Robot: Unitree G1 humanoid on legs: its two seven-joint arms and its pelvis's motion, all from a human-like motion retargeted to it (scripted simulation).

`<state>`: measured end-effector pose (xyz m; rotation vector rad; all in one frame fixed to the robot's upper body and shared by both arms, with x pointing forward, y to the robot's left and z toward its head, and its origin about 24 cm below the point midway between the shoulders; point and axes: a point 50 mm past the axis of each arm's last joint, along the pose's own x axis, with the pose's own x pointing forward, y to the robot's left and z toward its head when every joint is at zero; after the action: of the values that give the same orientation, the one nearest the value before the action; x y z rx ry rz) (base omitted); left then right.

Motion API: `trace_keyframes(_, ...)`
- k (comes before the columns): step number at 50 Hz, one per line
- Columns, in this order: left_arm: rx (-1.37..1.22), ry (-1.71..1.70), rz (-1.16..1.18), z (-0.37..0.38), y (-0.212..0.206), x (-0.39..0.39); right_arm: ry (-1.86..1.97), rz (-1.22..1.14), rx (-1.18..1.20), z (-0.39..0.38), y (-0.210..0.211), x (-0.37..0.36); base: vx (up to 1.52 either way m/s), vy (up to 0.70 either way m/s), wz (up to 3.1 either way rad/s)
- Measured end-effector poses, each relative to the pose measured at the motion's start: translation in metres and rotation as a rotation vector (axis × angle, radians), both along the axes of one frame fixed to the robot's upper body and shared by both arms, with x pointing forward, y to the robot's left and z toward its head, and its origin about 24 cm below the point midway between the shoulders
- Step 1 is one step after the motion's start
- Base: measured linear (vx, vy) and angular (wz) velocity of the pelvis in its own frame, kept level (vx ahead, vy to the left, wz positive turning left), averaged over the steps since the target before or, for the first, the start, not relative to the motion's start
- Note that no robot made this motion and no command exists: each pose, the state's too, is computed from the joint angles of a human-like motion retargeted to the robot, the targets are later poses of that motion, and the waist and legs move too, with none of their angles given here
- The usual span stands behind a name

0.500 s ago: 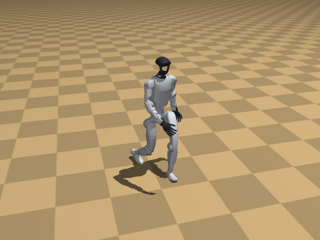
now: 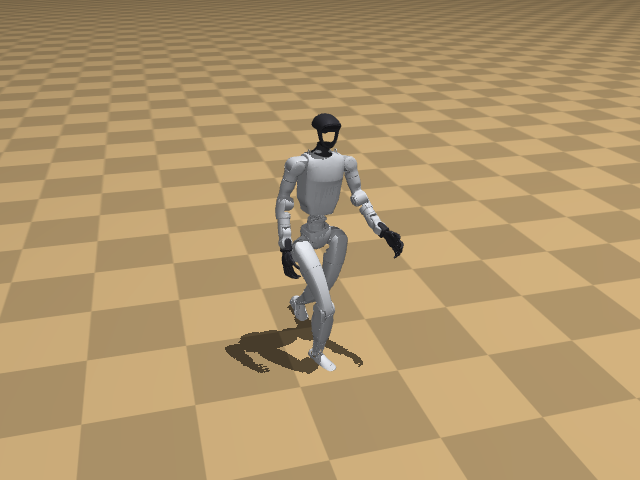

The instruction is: Walk

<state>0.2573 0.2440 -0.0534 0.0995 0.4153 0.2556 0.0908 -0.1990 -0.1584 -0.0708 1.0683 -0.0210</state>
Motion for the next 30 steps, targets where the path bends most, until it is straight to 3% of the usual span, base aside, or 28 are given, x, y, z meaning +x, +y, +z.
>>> trace_keyframes(5,-0.133,-0.004,0.063,-0.010,-0.005,-0.017,0.061,-0.066,-0.065,-0.003,-0.020,-0.011,0.81,-0.12,-0.36)
trace_keyframes(10,-0.197,0.216,0.138,-0.054,-0.003,-0.071,-0.056,-0.027,-0.128,0.010,-0.024,0.038,0.87,-0.03,-0.39)
trace_keyframes(18,-0.225,0.717,0.556,-0.106,0.026,-0.237,-0.490,0.120,-0.128,0.081,0.003,0.166,0.99,0.08,-0.44)
trace_keyframes(23,-0.223,0.856,0.828,-0.100,0.039,-0.310,-0.593,0.163,-0.133,0.101,0.013,0.185,0.95,0.12,-0.35)
trace_keyframes(27,-0.240,0.860,0.906,-0.095,0.049,-0.323,-0.514,0.188,-0.053,0.081,0.028,0.165,0.87,0.09,-0.04)
trace_keyframes(30,-0.248,0.788,0.818,-0.096,0.059,-0.287,-0.456,0.211,0.022,0.069,0.041,0.152,0.81,0.05,-0.31)
